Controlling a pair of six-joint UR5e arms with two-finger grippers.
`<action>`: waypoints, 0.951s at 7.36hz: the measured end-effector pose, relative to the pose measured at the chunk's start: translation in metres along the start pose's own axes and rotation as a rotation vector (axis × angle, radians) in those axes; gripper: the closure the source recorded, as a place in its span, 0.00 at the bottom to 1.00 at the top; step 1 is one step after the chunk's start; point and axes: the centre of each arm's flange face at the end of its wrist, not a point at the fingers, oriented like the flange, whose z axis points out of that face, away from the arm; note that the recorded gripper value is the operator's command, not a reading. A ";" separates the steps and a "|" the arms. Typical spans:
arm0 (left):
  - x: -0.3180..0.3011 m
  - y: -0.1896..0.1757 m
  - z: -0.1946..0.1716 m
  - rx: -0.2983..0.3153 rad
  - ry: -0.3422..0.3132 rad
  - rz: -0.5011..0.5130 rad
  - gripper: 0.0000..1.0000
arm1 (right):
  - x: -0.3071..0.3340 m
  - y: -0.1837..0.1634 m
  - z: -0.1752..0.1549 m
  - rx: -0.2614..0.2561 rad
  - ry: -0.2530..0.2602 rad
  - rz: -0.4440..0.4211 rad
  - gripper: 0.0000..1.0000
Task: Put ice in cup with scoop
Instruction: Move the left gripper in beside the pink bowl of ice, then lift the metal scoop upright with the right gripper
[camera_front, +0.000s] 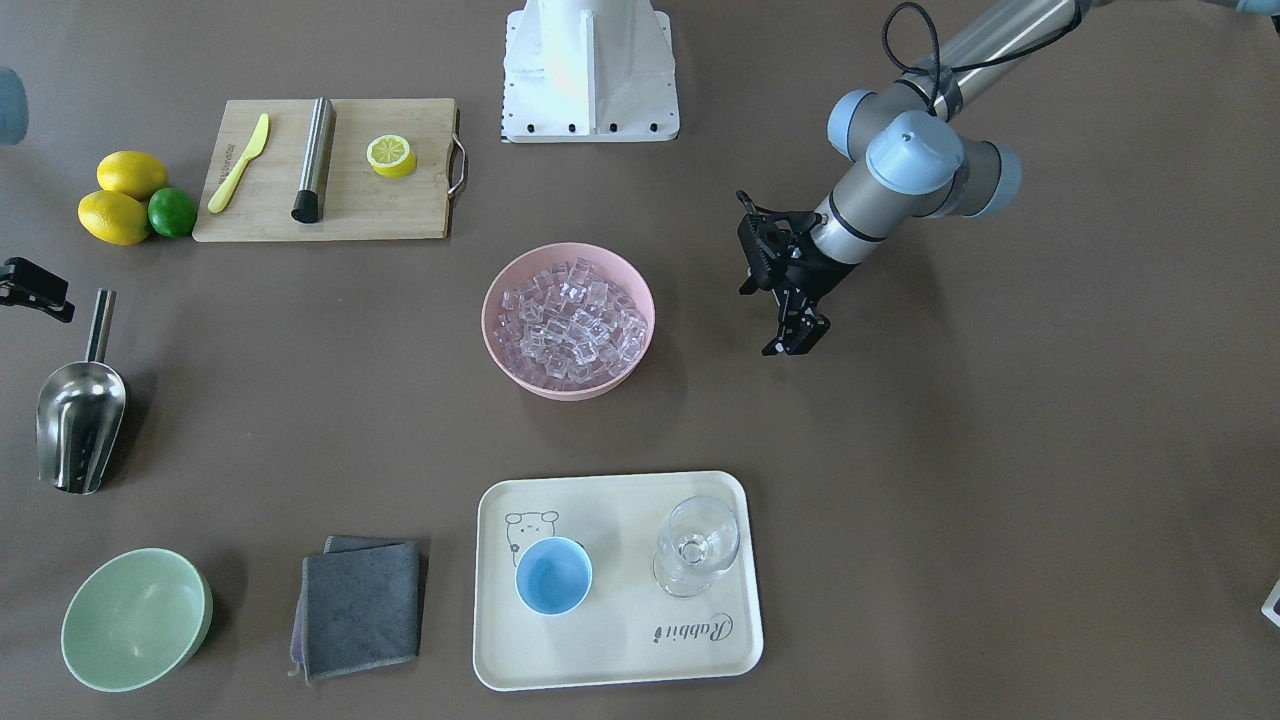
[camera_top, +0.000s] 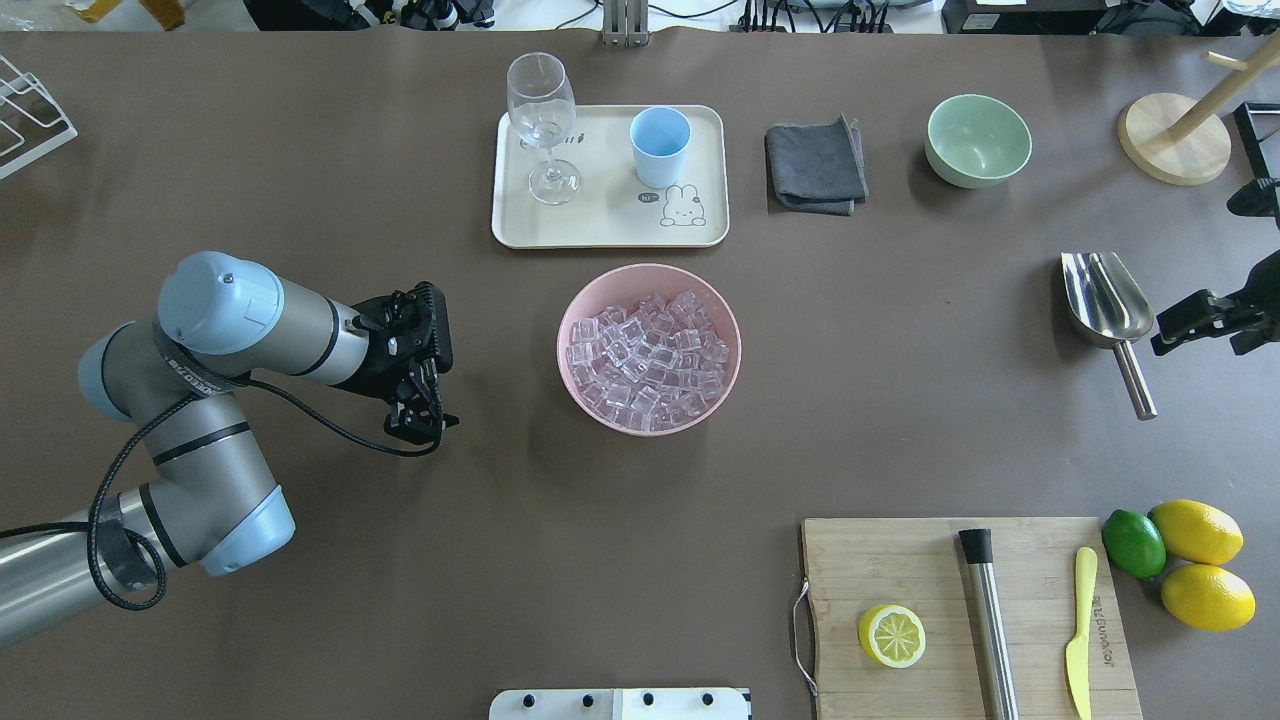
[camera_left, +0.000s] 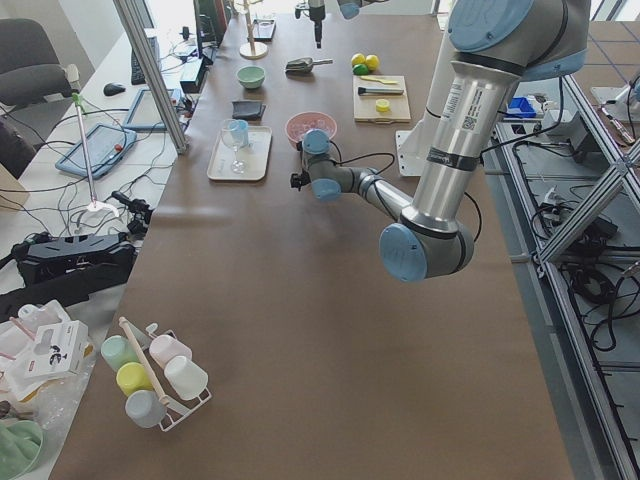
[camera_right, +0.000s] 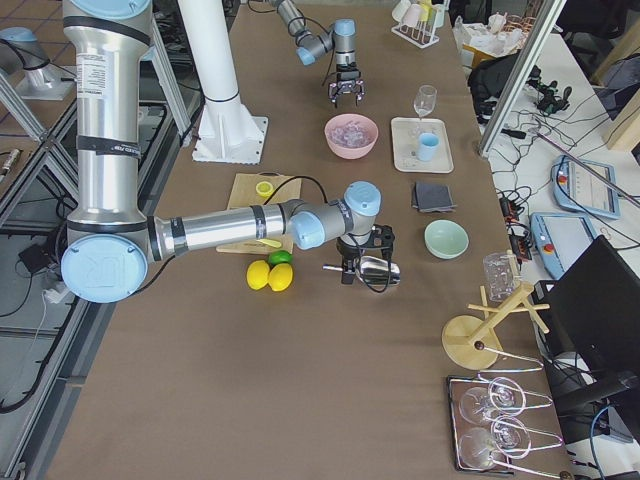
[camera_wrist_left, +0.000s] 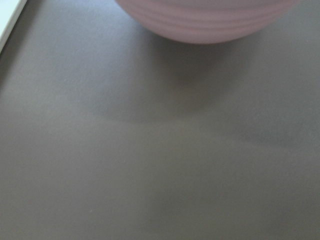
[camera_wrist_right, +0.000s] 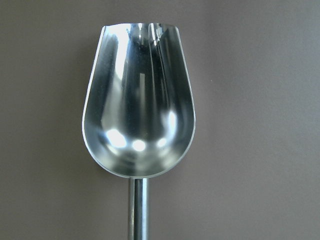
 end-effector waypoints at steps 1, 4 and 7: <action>0.008 -0.007 -0.001 0.043 0.001 0.023 0.02 | -0.004 0.001 0.008 -0.004 -0.004 -0.008 0.06; 0.029 -0.045 0.002 0.135 -0.024 0.078 0.02 | -0.022 0.005 0.027 -0.018 0.014 -0.013 0.15; 0.036 -0.071 0.005 0.169 -0.044 0.095 0.02 | -0.028 0.013 0.045 -0.037 0.045 -0.029 0.19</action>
